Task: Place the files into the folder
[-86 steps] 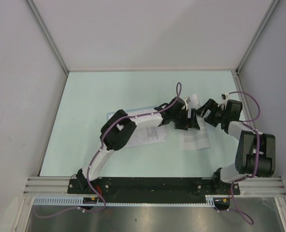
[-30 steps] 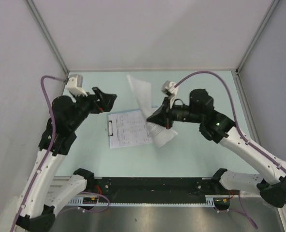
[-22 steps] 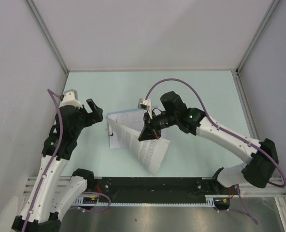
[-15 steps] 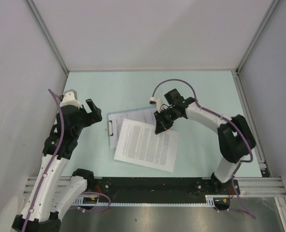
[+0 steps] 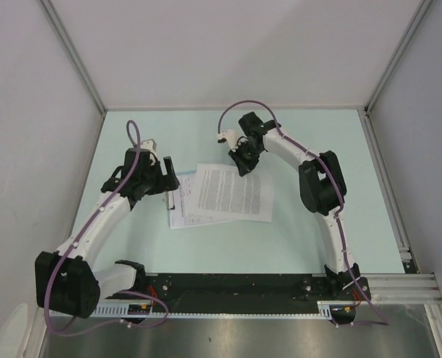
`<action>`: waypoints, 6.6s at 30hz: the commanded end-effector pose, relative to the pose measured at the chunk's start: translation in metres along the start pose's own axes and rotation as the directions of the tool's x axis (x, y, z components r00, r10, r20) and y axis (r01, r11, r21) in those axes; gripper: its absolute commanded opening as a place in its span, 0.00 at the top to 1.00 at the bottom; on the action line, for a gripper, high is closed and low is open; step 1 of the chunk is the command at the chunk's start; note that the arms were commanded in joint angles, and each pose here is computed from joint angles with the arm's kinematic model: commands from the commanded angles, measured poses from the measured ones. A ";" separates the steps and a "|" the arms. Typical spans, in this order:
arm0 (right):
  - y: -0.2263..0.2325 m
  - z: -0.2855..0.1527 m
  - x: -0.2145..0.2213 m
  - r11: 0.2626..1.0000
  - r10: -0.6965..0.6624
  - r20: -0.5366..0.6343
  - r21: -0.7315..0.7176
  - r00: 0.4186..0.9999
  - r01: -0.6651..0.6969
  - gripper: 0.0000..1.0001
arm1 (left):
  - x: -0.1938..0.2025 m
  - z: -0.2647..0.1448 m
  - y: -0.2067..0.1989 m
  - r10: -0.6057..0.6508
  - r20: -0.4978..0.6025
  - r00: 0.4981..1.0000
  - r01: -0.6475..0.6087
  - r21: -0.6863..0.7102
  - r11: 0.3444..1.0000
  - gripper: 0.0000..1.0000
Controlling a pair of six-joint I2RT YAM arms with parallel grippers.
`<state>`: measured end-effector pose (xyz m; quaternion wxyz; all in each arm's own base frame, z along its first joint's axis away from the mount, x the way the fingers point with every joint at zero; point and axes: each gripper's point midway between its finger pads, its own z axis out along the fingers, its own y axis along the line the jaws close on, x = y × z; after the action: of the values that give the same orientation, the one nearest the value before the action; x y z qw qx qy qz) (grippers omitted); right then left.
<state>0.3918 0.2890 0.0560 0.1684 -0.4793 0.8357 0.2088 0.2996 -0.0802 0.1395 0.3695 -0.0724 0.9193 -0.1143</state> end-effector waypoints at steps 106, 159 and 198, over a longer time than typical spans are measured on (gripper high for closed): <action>-0.021 0.003 0.066 0.684 0.677 0.316 0.063 0.664 -0.727 0.40 | 0.044 0.092 0.029 -0.018 -0.292 0.956 -0.027 -0.151 0.988 0.10; 0.035 -0.016 0.089 0.529 0.744 0.440 0.071 0.502 -0.846 0.41 | 0.061 0.100 0.039 -0.012 -0.337 0.942 -0.068 -0.225 0.972 0.49; 0.135 0.035 -0.098 0.773 0.635 0.417 -0.317 0.651 -0.550 0.34 | 0.087 0.113 0.051 -0.016 -0.432 0.902 -0.110 -0.265 0.958 0.59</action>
<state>0.3180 0.4158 0.0725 0.2450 -0.1170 0.8786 0.3929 0.3247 -0.0725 0.0137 0.1842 -0.0745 0.9800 -0.0074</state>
